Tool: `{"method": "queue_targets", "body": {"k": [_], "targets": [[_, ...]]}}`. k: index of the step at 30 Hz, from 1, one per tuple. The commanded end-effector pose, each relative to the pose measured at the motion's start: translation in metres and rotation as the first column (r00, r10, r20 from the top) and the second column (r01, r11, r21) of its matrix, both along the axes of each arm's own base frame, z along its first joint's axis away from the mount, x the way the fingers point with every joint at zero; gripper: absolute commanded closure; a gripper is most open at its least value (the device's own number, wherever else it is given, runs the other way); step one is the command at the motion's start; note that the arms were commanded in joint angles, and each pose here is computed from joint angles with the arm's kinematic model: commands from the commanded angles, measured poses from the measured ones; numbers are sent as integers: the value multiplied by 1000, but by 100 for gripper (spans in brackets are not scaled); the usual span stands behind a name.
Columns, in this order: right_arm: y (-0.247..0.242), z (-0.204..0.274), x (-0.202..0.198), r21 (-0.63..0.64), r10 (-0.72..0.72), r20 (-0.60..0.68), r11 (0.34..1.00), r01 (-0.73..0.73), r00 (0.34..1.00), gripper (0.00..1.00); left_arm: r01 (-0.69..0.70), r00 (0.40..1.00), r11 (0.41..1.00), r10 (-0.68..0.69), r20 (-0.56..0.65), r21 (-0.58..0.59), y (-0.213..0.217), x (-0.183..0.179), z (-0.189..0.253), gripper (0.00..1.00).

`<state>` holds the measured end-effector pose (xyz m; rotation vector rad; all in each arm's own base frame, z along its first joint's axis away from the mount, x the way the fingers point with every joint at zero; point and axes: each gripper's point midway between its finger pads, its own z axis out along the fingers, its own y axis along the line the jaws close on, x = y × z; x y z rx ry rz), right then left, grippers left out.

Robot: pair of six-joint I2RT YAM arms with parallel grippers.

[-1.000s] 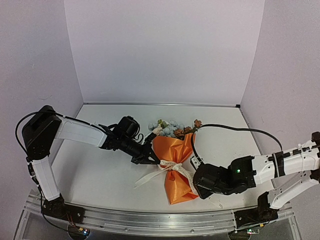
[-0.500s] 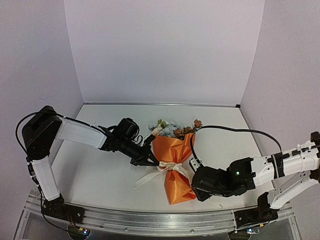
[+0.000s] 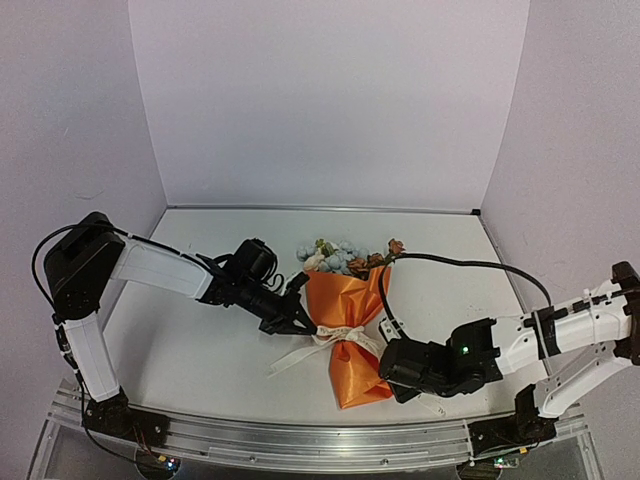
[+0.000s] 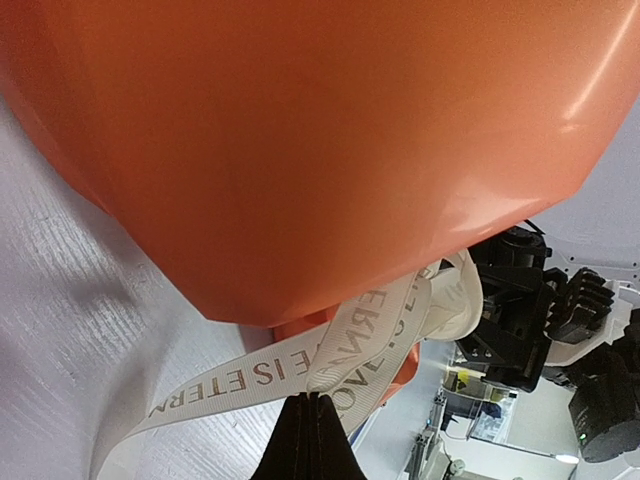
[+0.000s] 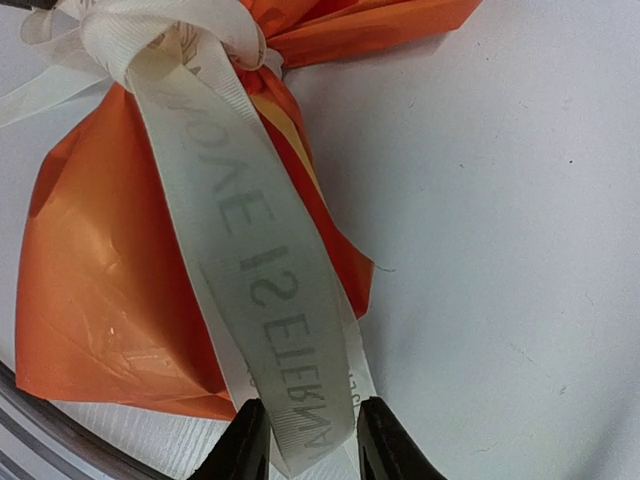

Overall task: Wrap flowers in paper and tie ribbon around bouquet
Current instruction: Tie the half-tied ribbon around the folded bouquet.

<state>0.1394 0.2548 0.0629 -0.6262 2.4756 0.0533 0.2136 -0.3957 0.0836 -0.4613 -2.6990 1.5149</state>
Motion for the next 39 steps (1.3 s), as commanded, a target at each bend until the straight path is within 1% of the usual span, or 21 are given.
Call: {"method": "queue_targets", "body": {"k": [1, 2, 4, 5, 9, 14, 18, 23, 29, 33, 35, 37, 39], "targets": [[-1, 8, 11, -7, -29, 54, 1000, 29, 998, 72, -8, 999, 999, 10, 52, -41, -1, 2, 18, 100], [-2, 8, 12, -9, -34, 60, 999, 34, 998, 77, -9, 999, 999, 11, 50, -37, 0, 1, 16, 100], [-4, 9, 16, -10, -44, 62, 999, 44, 997, 95, -14, 999, 999, 15, 51, -33, 2, 1, 15, 100], [-5, 10, 18, -7, -50, 65, 999, 50, 997, 99, -15, 999, 999, 17, 51, -31, 3, 1, 14, 100], [-14, 16, 28, -16, -92, 70, 996, 93, 993, 100, -20, 998, 1000, 22, 56, -22, 7, -2, 11, 100], [-33, 13, 40, -10, -177, 34, 984, 178, 984, 100, -24, 998, 1000, 25, 59, -4, 12, -5, 6, 100], [-42, 8, 45, -18, -212, 8, 977, 212, 977, 100, -33, 997, 999, 33, 65, 10, 16, -5, 3, 100], [-51, -4, 48, -48, -250, -33, 968, 248, 968, 100, -87, 993, 994, 81, 89, 66, 26, 3, -6, 100], [-45, -3, 57, -65, -228, -54, 972, 224, 972, 100, -180, 979, 977, 167, 117, 116, 49, 16, -11, 100], [-31, 2, 67, -71, -187, -67, 981, 183, 980, 100, -193, 976, 973, 178, 126, 124, 53, 21, -13, 100], [-30, 0, 75, -83, -189, -77, 980, 183, 979, 100, -202, 975, 971, 186, 124, 131, 55, 23, -17, 100], [-28, -5, 80, -75, -195, -109, 979, 187, 975, 100, -218, 972, 967, 202, 118, 136, 60, 26, -20, 100], [-19, -13, 85, -41, -192, -144, 981, 188, 971, 100, -227, 970, 964, 213, 113, 136, 63, 29, -22, 100]]}}
